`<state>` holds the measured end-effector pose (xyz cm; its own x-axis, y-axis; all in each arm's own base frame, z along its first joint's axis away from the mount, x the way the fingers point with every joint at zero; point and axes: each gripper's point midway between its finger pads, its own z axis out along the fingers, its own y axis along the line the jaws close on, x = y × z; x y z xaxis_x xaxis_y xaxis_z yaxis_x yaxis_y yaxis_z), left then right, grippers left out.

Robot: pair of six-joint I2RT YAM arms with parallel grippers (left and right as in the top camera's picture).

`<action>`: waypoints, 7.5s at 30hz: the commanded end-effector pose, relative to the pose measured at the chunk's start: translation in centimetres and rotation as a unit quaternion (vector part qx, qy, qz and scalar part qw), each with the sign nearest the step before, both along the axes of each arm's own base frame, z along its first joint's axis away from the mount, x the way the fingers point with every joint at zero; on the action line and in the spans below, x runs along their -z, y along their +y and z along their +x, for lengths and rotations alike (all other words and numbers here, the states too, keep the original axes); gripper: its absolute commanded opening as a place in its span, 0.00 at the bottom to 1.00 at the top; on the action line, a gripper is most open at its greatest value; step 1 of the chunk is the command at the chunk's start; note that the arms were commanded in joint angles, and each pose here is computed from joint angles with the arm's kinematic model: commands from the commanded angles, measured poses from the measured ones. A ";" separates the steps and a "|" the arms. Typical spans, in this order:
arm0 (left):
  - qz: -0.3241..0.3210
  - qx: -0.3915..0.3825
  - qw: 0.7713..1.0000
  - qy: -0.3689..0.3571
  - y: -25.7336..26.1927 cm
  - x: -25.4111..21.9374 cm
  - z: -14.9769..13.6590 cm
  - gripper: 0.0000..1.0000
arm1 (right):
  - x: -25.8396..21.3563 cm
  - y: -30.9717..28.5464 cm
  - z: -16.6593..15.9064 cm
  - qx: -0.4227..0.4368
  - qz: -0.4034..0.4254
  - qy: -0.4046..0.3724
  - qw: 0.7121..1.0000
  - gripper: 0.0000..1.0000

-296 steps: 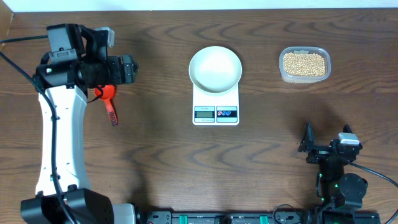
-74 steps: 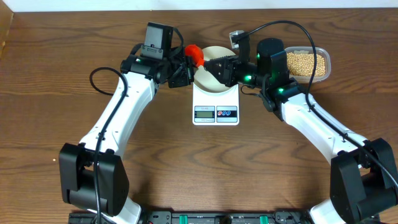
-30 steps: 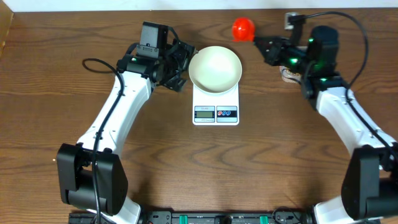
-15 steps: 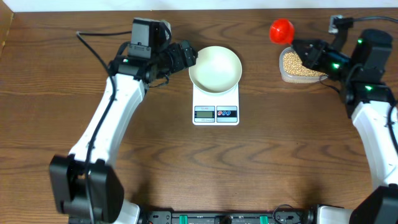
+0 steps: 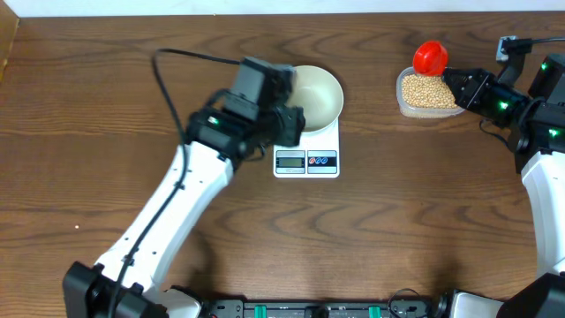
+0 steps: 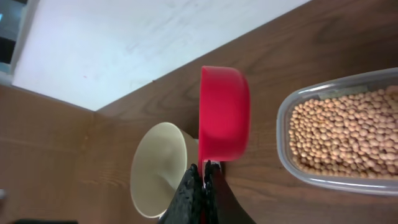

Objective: Scoop item into bowl and weigh 50g on scale

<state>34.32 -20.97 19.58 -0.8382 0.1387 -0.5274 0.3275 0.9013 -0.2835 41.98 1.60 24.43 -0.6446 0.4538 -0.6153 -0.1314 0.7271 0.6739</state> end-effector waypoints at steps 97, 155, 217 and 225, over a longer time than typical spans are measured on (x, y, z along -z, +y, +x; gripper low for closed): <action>0.017 0.051 0.991 -0.123 -0.7 3.1 -1.9 0.07 | -0.6 -1.8 0.5 0.036 -0.059 -0.014 0.998 0.01; 0.134 0.146 0.977 -0.074 -4.6 17.4 -0.3 0.07 | 1.4 -4.2 0.0 0.092 -0.109 0.033 0.989 0.01; 0.157 0.154 0.973 -0.067 -4.1 18.7 -0.3 0.08 | 2.1 -4.1 -0.5 0.084 -0.114 0.048 0.989 0.01; 0.126 0.141 0.974 -0.127 -4.9 13.3 0.9 0.07 | 2.1 -4.1 -0.5 0.084 -0.114 0.048 0.989 0.01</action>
